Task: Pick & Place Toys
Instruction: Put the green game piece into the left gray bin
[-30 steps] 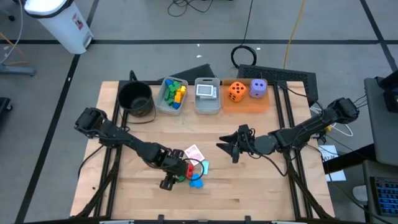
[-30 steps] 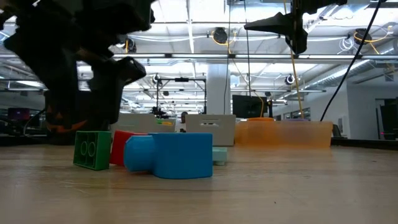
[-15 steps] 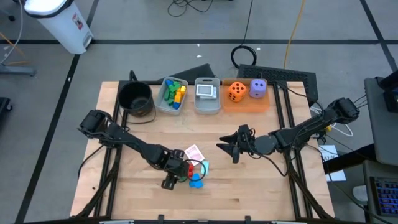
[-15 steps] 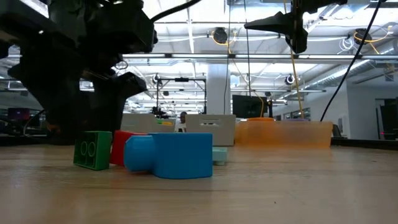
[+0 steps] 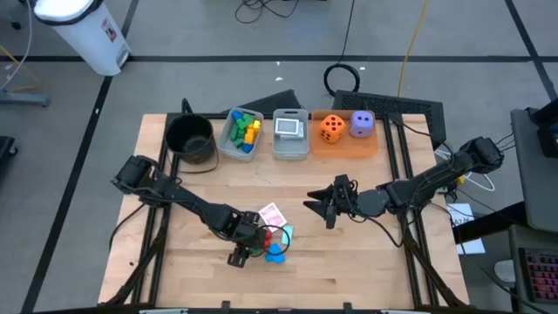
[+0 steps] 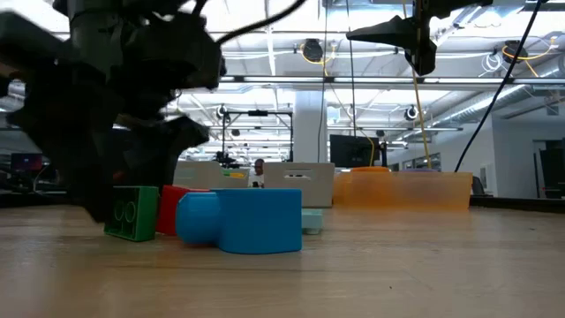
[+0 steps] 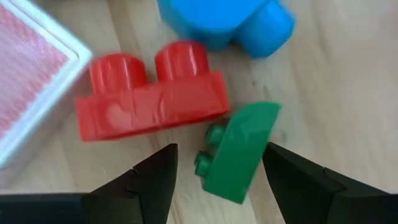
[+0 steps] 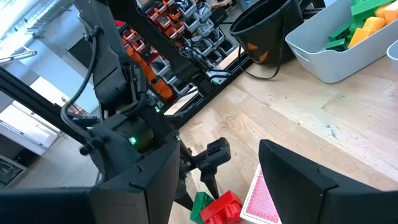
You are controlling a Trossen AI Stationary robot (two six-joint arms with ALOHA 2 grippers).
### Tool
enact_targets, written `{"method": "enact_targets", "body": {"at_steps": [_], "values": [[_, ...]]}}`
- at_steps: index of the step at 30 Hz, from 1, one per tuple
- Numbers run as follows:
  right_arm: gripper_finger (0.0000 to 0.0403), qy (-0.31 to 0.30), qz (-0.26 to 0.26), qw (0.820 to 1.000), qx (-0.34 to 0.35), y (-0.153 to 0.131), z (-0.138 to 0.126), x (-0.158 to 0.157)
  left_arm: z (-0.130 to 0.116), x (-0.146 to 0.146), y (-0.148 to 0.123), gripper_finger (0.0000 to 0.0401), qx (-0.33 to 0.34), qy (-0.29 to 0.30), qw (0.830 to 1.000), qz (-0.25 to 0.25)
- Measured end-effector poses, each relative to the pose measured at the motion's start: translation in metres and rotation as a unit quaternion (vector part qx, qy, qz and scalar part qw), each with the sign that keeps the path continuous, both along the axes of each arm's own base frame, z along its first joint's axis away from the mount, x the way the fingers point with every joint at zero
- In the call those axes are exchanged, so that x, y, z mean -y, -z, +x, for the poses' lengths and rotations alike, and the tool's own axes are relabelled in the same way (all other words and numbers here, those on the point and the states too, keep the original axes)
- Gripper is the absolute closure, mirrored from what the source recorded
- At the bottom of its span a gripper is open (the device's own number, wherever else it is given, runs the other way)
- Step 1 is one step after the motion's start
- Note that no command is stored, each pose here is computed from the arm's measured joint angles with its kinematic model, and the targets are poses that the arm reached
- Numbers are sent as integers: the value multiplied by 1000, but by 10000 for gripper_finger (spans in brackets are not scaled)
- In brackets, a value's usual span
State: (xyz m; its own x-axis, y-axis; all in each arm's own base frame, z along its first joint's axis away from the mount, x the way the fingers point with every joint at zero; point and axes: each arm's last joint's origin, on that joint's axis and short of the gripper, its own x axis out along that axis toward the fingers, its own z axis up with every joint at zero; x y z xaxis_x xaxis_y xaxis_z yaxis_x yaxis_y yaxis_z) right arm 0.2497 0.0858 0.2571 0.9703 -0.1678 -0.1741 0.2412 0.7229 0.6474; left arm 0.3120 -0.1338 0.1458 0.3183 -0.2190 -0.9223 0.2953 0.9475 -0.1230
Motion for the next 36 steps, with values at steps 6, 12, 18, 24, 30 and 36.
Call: {"method": "enact_targets", "body": {"at_steps": [6, 12, 18, 24, 30, 36], "values": [[193, 0, 1, 1000, 2, 0, 0, 0, -1, 0, 5, 165, -17, -16, 1000, 1], [193, 0, 0, 1000, 1, 0, 0, 0, 0, -3, 5, 250, -19, -23, 1000, -1], [193, 0, 0, 1000, 1, 0, 0, 0, 1, -10, 2, 317, -29, -35, 999, -21], [193, 0, 1, 1000, 3, -1, 0, 0, -6, -22, -9, 317, -58, -47, 997, -18], [193, -1, 1, 1000, 10, -2, 0, 0, -21, -41, -44, 317, -45, -70, 997, 3], [193, -13, 12, 999, 30, -6, 1, -1, -41, -65, -99, 317, 64, -134, 988, 38]]}}
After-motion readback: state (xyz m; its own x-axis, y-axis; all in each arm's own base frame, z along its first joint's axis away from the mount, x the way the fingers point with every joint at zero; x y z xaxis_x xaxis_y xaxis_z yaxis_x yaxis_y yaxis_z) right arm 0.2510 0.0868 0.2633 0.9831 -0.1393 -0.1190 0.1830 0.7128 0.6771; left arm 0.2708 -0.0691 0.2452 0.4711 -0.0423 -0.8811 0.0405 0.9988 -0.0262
